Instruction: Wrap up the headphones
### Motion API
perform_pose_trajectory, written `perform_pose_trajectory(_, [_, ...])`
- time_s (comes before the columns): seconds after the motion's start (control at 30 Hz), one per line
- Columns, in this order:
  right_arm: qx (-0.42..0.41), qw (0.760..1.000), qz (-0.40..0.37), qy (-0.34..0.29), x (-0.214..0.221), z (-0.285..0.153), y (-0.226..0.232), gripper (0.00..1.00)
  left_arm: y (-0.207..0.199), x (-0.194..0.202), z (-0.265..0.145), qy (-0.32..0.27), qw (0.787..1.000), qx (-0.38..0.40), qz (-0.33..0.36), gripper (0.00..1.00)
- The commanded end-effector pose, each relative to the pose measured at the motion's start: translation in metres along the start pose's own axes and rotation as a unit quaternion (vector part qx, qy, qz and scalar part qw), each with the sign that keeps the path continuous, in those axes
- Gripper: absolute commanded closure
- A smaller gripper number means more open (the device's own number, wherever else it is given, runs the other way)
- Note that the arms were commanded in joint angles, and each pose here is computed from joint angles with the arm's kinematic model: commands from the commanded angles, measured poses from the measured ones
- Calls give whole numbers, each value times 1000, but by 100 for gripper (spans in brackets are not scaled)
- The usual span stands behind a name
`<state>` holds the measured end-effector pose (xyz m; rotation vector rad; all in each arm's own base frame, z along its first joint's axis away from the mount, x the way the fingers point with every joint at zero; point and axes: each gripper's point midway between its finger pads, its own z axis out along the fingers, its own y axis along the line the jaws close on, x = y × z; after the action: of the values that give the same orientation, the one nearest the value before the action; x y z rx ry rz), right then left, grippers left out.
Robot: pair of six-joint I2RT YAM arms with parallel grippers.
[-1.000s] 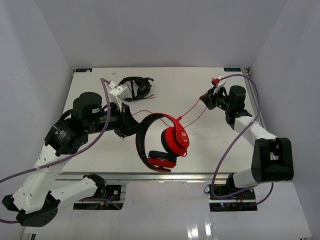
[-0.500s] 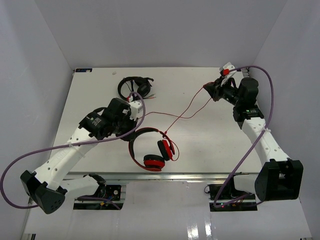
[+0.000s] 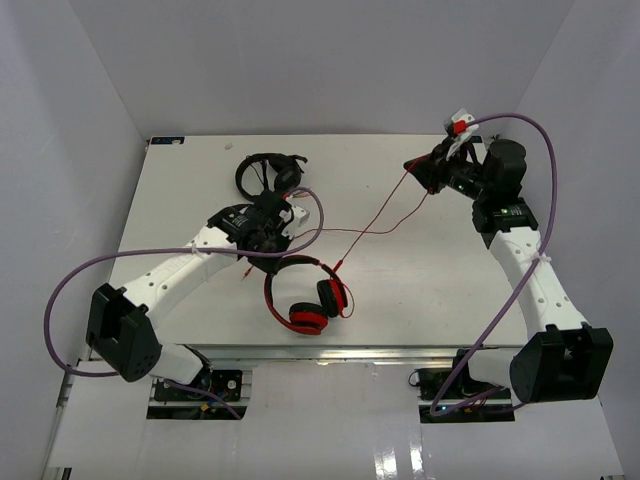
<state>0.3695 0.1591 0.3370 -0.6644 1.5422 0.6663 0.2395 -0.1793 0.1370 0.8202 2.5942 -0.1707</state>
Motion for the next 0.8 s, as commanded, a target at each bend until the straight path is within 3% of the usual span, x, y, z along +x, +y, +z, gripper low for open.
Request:
perform_pose_trajectory(0.0, [9,1000,12,-18,-33,8,0,92,-13,-35,-11,-56,998,18,22,100])
perform_pose_trajectory(0.23, [-3,999,28,-31,-62,18,9,92,-18,-40,6,-29,999,1,39,100])
perform_pose_trajectory(0.33, [-16,999,23,-34,-70,12,19,92,10,-43,4,-18,996,-83,21,100])
perform_pose_trajectory(0.43, [-55,998,17,-29,-74,4,38,92,54,-49,-14,-20,978,-206,-16,100])
perform_pose_trajectory(0.53, [-87,996,17,-24,-72,-5,54,92,82,-64,-38,-50,963,-258,-68,100])
perform_pose_trajectory(0.67, [-167,985,35,-8,-54,-15,95,92,122,-97,-81,-135,925,-328,-134,100])
perform_pose_trajectory(0.77, [-226,973,49,5,-35,-20,130,92,132,-130,-106,-219,897,-338,-183,100])
